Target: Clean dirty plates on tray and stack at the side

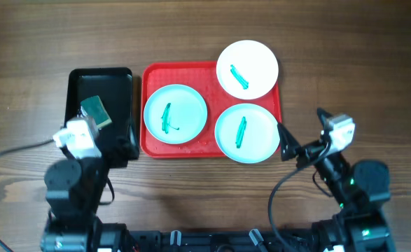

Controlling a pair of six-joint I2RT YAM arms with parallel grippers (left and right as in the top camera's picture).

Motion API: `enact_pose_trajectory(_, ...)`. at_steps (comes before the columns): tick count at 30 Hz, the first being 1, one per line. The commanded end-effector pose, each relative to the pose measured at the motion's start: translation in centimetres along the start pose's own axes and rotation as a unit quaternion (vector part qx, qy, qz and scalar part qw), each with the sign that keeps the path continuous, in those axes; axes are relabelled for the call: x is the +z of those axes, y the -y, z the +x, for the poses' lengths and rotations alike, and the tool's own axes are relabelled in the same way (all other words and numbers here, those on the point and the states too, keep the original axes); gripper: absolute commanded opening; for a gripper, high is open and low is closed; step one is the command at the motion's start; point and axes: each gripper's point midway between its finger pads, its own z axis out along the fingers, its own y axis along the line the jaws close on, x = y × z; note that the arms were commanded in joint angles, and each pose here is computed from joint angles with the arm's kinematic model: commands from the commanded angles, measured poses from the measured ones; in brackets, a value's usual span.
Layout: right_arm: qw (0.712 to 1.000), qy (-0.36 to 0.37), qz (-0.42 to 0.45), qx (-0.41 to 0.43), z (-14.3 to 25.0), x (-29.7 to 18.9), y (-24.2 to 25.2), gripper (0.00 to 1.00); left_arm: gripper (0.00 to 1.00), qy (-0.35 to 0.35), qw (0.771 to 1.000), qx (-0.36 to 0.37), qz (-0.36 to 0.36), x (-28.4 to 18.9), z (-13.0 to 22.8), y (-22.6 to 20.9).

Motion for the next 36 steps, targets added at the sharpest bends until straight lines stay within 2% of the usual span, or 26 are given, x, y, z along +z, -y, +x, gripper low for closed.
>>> enact_pose_trajectory(1,0.999,-0.051,-0.008,0.015,-2.5,1.0,-0.4,1.0,1.0,-0.055,0.998,-0.009,-0.011,0.3,-3.4,1.0)
enact_pose_trajectory(4,0.99,-0.134,-0.015,0.039,-3.4,2.4,-0.6,1.0,1.0,-0.144,0.989,-0.016,-0.04,0.9,-3.8,0.8)
enact_pose_trajectory(8,0.962,-0.257,-0.047,0.083,-3.7,4.7,-1.5,1.0,1.0,-0.295,0.952,-0.028,-0.075,2.0,-2.2,0.5)
enact_pose_trajectory(11,0.948,-0.279,-0.072,0.137,-3.6,7.5,-2.0,1.0,1.0,-0.376,0.924,-0.066,-0.011,3.9,0.3,2.8)
enact_pose_trajectory(13,0.935,-0.289,-0.111,0.174,-3.1,8.7,-3.1,1.0,1.0,-0.41,0.909,-0.075,-0.016,5.3,1.9,2.5)
enact_pose_trajectory(14,0.931,-0.286,-0.16,0.157,-2.9,9.5,-4.2,0.96,1.0,-0.428,0.9,-0.083,-0.014,5.9,2.8,2.5)
enact_pose_trajectory(16,0.925,-0.307,-0.157,0.162,-1.2,11.1,-4.3,0.95,1.0,-0.457,0.885,-0.089,-0.021,6.9,4.3,2.1)
enact_pose_trajectory(18,0.916,-0.338,-0.124,0.177,0.9,12.5,-4.4,0.89,0.93,-0.462,0.88,-0.092,-0.059,7.7,4.9,0.6)
enact_pose_trajectory(20,0.9,-0.375,-0.119,0.189,3.1,14.0,-6.2,0.81,0.92,-0.426,0.872,-0.134,-0.2,7.7,4.4,-3.8)
enact_pose_trajectory(22,0.888,-0.406,-0.111,0.184,4.6,15.8,-8.5,0.68,0.93,-0.399,0.864,-0.161,-0.261,7.4,3.8,-6.3)
enact_pose_trajectory(24,0.882,-0.432,-0.088,0.17,6.6,17.6,-10.1,0.58,0.94,-0.384,0.862,-0.171,-0.282,7.3,3.2,-7.9)
enact_pose_trajectory(26,0.876,-0.444,-0.09,0.163,8.3,18.9,-11.4,0.53,0.94,-0.374,0.859,-0.174,-0.302,7.0,2.9,-9.2)
enact_pose_trajectory(32,0.859,-0.484,-0.072,0.15,15.2,21.8,-12.4,0.48,0.98,-0.368,0.856,-0.178,-0.315,6.9,2.7,-10.1)
enact_pose_trajectory(36,0.861,-0.487,-0.046,0.139,17.7,23.0,-11.4,0.43,0.98,-0.367,0.857,-0.178,-0.315,6.9,2.7,-10.1)
